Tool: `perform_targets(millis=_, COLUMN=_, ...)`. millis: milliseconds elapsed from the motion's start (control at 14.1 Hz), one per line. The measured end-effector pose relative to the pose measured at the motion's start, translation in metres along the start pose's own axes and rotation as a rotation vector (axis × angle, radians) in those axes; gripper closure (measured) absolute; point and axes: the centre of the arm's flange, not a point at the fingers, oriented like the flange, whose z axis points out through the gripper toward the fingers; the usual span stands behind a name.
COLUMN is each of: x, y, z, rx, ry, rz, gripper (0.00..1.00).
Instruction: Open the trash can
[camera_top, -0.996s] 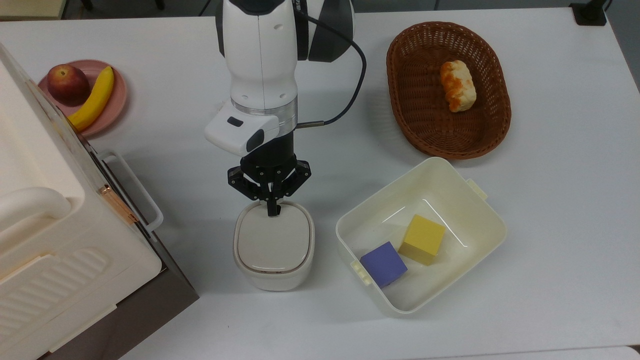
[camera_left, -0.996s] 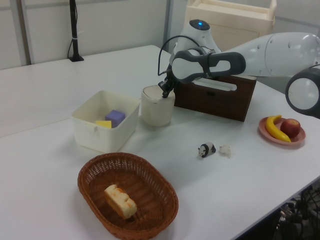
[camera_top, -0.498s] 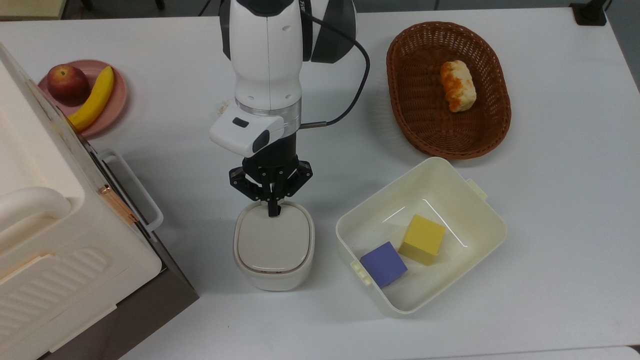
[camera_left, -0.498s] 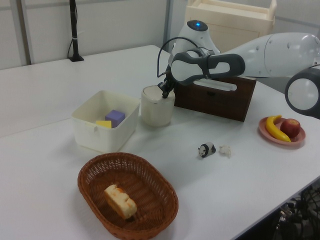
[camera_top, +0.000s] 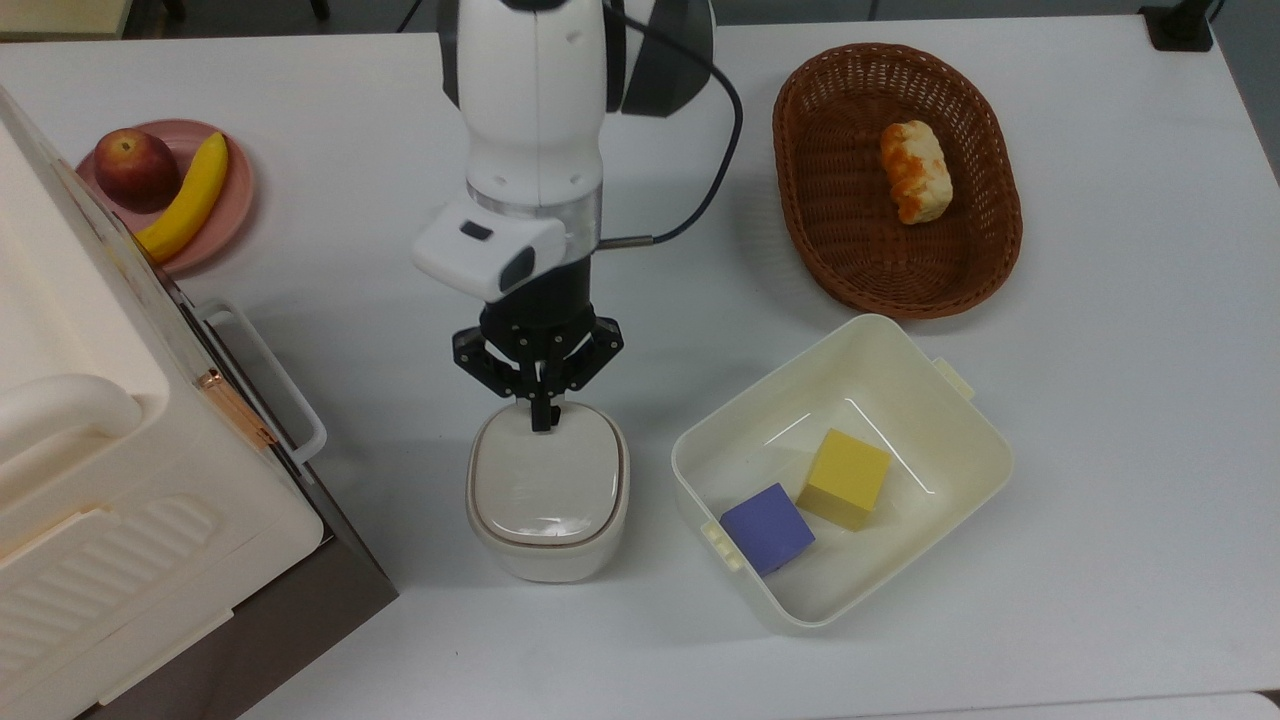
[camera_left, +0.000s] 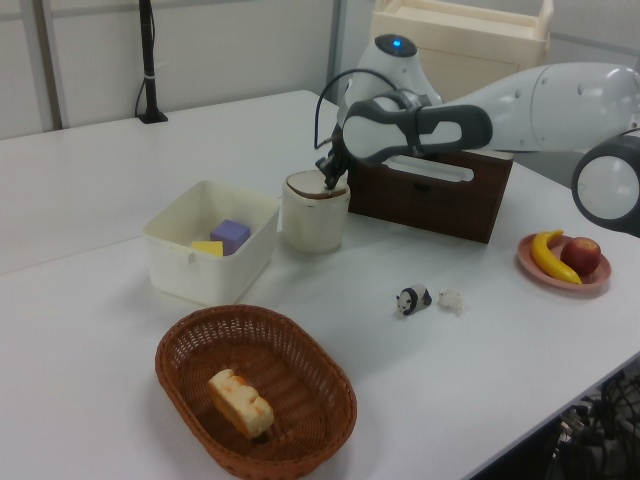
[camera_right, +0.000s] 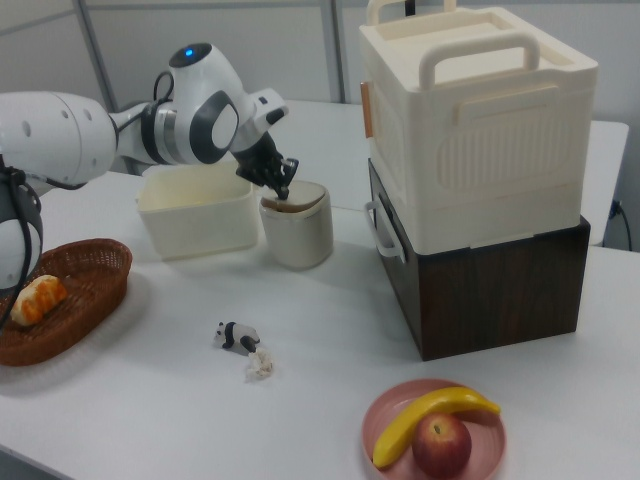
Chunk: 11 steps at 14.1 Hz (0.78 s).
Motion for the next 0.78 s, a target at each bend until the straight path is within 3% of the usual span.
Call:
perform_targets(millis=213, x=0.012, y=0.015, z=-0.058, rx=0.025, ry=0.061, rz=0.092, gripper=0.93)
perform_targets(millis=356, x=0.01, y=0.02, z=-0.091, rx=0.033, ry=0.034, rz=0.114, gripper=0.92)
perform_targets(millis=569, x=-0.003, y=0.024, z=-0.131, rx=0.029, ry=-0.059, rz=0.124, gripper=0.67)
perform_targets(millis=783, x=-0.023, y=0.028, z=-0.145, rx=0.028, ry=-0.178, rz=0.132, gripper=0.29)
